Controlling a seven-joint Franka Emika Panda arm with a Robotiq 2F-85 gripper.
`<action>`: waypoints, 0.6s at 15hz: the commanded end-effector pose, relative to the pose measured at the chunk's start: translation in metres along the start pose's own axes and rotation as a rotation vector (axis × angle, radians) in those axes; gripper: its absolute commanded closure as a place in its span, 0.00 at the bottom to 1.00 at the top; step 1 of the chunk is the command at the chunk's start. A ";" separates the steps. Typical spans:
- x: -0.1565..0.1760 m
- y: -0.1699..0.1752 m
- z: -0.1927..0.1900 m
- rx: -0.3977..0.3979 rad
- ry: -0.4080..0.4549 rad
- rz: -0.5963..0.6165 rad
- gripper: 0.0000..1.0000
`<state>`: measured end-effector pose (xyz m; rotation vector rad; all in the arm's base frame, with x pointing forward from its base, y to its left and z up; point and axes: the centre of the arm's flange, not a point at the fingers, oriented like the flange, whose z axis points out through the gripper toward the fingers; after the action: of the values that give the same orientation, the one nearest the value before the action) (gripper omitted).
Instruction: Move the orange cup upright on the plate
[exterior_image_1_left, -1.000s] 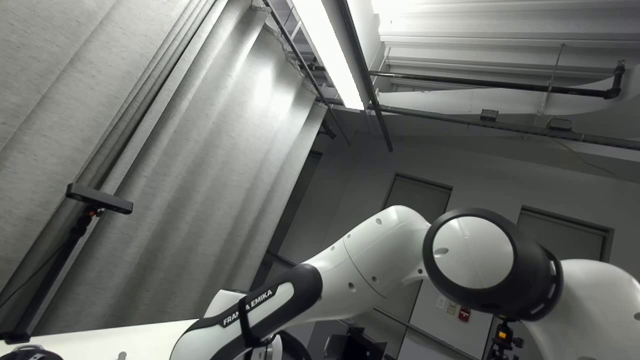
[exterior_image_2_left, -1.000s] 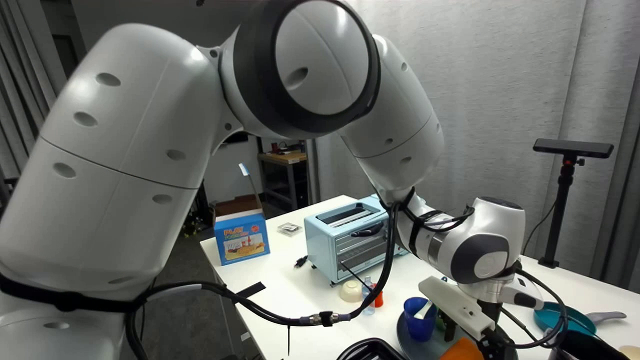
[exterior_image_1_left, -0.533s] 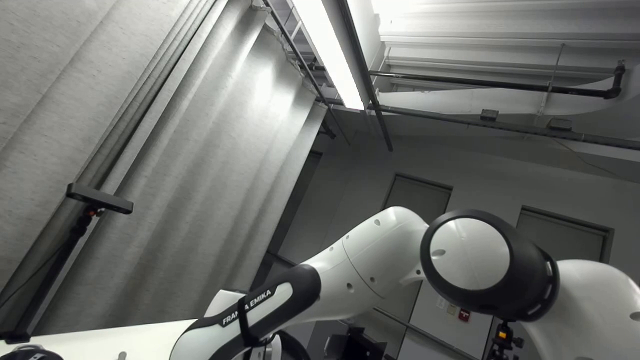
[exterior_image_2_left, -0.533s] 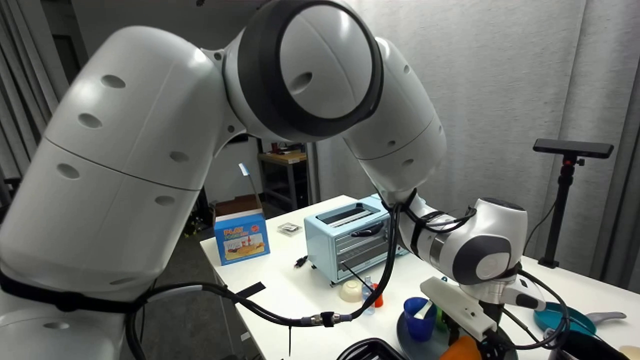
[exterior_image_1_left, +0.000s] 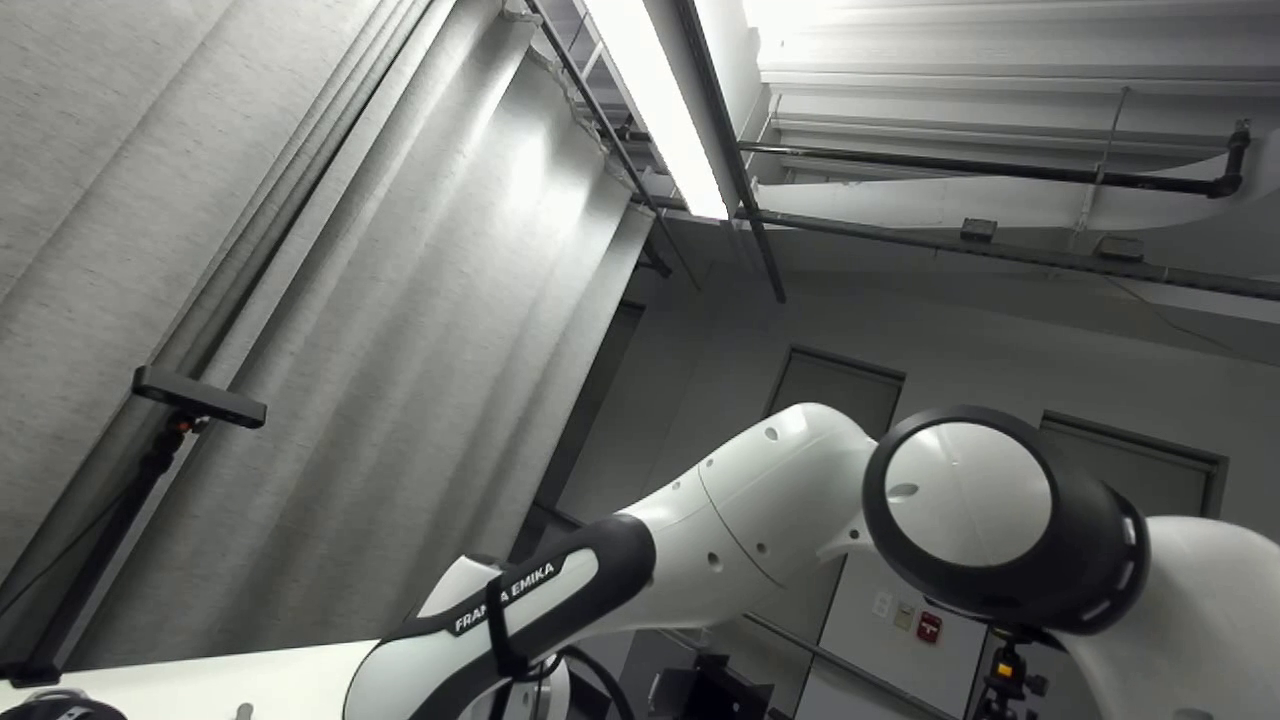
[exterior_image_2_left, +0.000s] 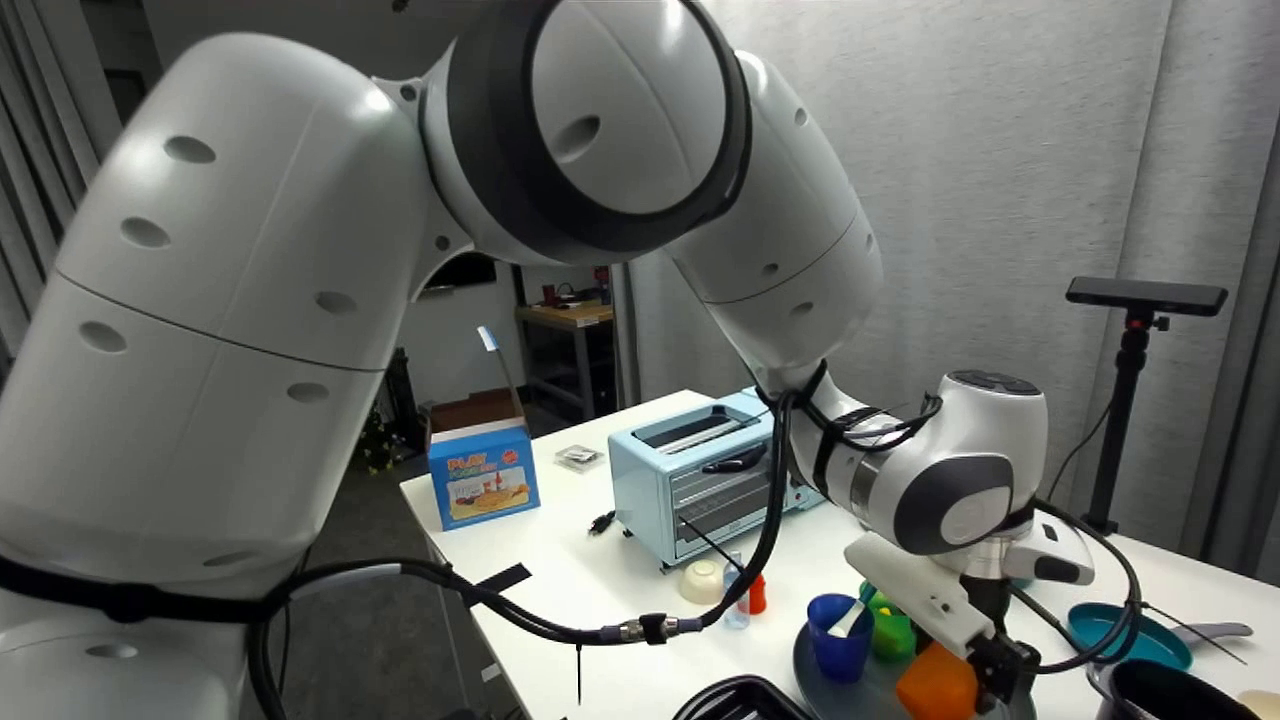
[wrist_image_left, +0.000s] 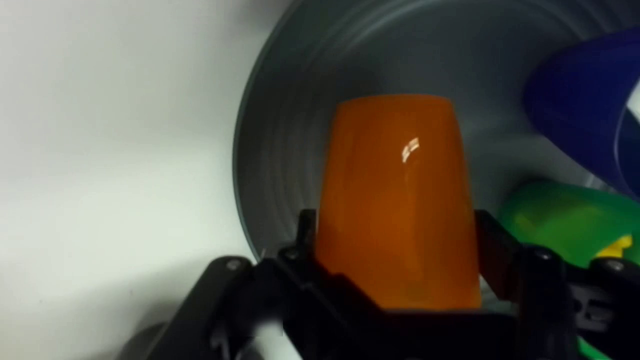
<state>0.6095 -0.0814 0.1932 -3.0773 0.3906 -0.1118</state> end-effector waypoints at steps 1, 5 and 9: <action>-0.016 -0.013 -0.023 0.030 0.168 -0.028 0.50; -0.022 -0.022 -0.030 0.060 0.317 -0.034 0.50; -0.035 -0.020 -0.023 0.087 0.395 -0.016 0.50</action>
<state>0.5994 -0.0486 0.2157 -3.0086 0.3395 -0.6392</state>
